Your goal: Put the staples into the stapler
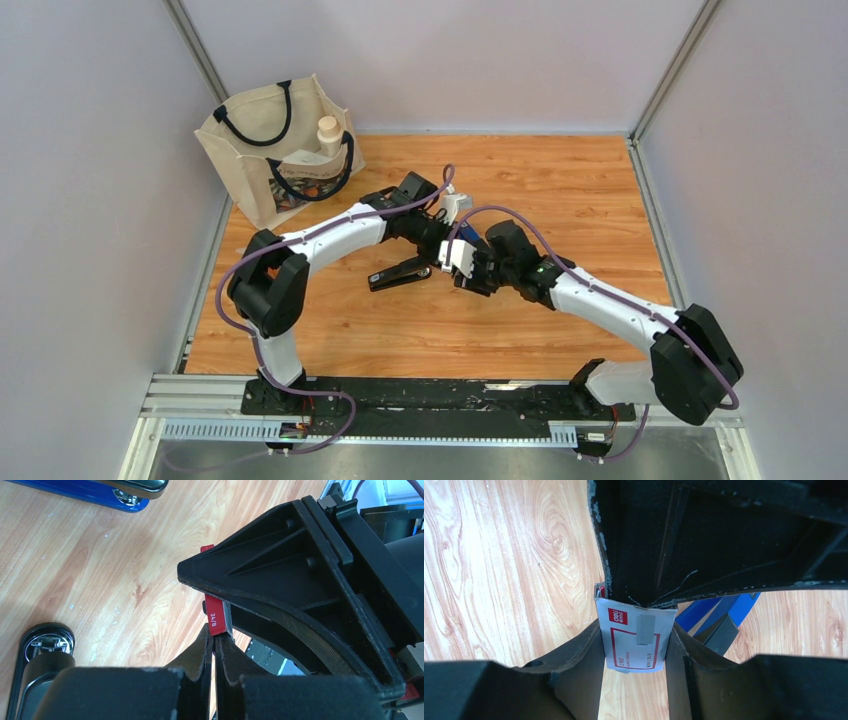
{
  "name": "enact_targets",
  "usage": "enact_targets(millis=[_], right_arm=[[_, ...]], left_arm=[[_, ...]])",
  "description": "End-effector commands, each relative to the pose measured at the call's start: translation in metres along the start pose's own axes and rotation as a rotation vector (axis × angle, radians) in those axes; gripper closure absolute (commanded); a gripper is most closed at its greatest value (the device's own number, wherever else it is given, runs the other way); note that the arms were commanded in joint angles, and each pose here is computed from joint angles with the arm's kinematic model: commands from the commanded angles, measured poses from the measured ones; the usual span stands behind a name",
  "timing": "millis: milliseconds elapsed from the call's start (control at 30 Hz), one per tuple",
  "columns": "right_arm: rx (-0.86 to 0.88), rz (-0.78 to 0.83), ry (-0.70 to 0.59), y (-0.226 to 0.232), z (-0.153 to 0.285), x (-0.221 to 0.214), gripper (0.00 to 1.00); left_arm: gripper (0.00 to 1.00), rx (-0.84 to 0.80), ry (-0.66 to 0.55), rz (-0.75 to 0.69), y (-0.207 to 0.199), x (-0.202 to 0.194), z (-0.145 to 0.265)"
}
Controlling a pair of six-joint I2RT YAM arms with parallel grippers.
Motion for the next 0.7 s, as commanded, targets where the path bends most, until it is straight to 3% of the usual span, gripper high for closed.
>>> enact_targets(millis=[0,267,667], right_arm=[[-0.008,-0.033,0.146,-0.002,0.002,-0.027,0.60],[0.004,-0.035,0.168,-0.002,0.001,-0.029,0.60],[0.026,-0.042,0.113,0.001,0.009,-0.018,0.58]], left_arm=[[0.93,-0.062,-0.073,-0.065,-0.020,0.015,0.031],[0.77,-0.065,-0.102,-0.075,-0.022,0.020,0.043],[0.75,0.069,-0.067,-0.021,0.000,0.011,0.032]])
Point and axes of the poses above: each gripper's point midway between its finger pads, its own z axis back along the fingers, its own y axis along the line the jaws close on, x = y × z, the point moved 8 cm from there along z, back along the fingers, and after that the axes turned 15 degrees about -z, right-handed, at the moved point
